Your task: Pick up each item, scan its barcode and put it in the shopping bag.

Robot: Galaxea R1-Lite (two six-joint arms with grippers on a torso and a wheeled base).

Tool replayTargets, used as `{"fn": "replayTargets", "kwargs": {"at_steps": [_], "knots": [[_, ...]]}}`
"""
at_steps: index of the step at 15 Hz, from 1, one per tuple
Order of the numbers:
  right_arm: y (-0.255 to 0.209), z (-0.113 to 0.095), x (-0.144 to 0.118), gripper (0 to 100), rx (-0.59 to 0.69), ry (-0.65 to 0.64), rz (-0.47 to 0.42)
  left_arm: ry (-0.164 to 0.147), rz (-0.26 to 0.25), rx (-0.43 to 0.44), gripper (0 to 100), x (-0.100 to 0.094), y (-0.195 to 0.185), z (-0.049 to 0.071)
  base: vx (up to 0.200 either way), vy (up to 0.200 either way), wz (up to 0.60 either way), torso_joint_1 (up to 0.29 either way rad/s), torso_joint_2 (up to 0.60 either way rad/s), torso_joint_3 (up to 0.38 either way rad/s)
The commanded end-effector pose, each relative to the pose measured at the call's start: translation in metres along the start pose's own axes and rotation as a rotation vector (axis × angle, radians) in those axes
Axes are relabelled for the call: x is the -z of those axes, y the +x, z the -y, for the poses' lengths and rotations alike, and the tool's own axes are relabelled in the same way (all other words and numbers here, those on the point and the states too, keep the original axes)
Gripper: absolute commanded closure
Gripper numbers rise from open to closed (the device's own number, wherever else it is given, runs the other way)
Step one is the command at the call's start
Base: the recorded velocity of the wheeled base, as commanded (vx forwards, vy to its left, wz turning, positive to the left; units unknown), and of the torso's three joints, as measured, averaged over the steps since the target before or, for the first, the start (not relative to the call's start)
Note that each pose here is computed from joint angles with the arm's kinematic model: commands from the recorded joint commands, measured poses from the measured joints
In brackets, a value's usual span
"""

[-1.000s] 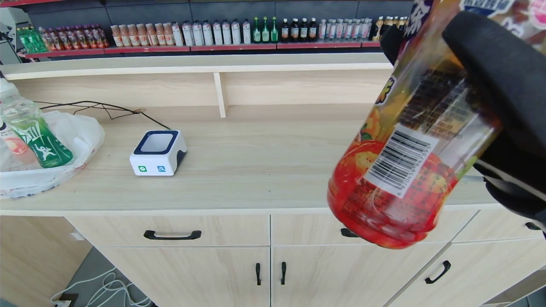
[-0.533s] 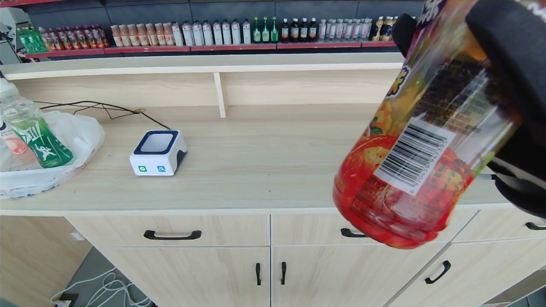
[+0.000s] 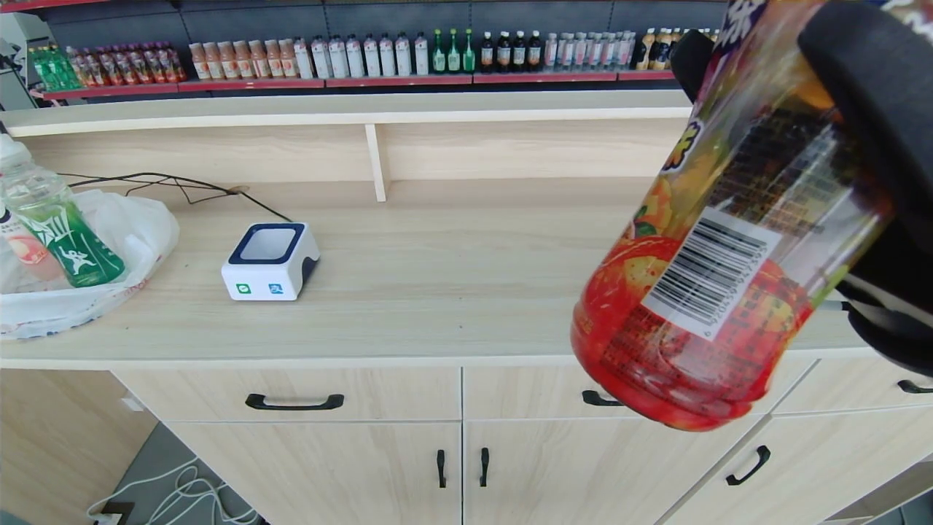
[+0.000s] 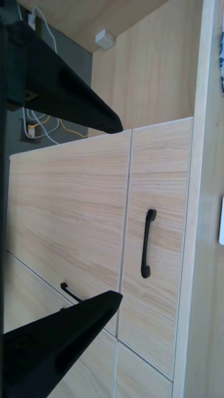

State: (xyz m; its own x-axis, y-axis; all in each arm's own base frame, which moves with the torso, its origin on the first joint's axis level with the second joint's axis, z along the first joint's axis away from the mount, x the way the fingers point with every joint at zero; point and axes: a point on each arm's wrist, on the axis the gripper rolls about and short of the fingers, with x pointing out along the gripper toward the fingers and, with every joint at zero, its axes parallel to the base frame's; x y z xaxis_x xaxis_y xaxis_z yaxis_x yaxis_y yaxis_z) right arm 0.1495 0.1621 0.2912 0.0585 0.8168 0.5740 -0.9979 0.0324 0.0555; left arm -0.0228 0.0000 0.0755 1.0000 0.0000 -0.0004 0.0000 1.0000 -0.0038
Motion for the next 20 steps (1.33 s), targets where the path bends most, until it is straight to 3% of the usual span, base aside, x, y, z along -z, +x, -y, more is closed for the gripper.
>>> {"fn": "replayTargets", "kwargs": {"at_steps": [1, 12, 18, 20], "knots": [[-0.001, -0.001, 0.0, 100, 0.001, -0.001, -0.001, -0.001, 0.0, 0.0, 0, 0.0, 0.0, 0.0, 0.0, 0.0, 0.0, 0.0, 0.0, 0.0], [-0.005, 0.004, 0.012, 100, 0.022, 0.004, -0.039, -0.001, 0.0, 0.0, 0, 0.0, 0.0, 0.0, 0.0, 0.0, 0.0, 0.0, 0.0, 0.0], [-0.014, 0.011, 0.037, 100, 0.062, -0.093, -0.121, -0.001, 0.0, 0.0, 0, 0.0, 0.0, 0.0, 0.0, 0.0, 0.0, 0.0, 0.0, 0.0], [-0.015, 0.019, 0.041, 100, 0.115, -0.181, -0.122, -0.001, 0.0, 0.0, 0, 0.0, 0.0, 0.0, 0.0, 0.0, 0.0, 0.0, 0.0, 0.0]]}}
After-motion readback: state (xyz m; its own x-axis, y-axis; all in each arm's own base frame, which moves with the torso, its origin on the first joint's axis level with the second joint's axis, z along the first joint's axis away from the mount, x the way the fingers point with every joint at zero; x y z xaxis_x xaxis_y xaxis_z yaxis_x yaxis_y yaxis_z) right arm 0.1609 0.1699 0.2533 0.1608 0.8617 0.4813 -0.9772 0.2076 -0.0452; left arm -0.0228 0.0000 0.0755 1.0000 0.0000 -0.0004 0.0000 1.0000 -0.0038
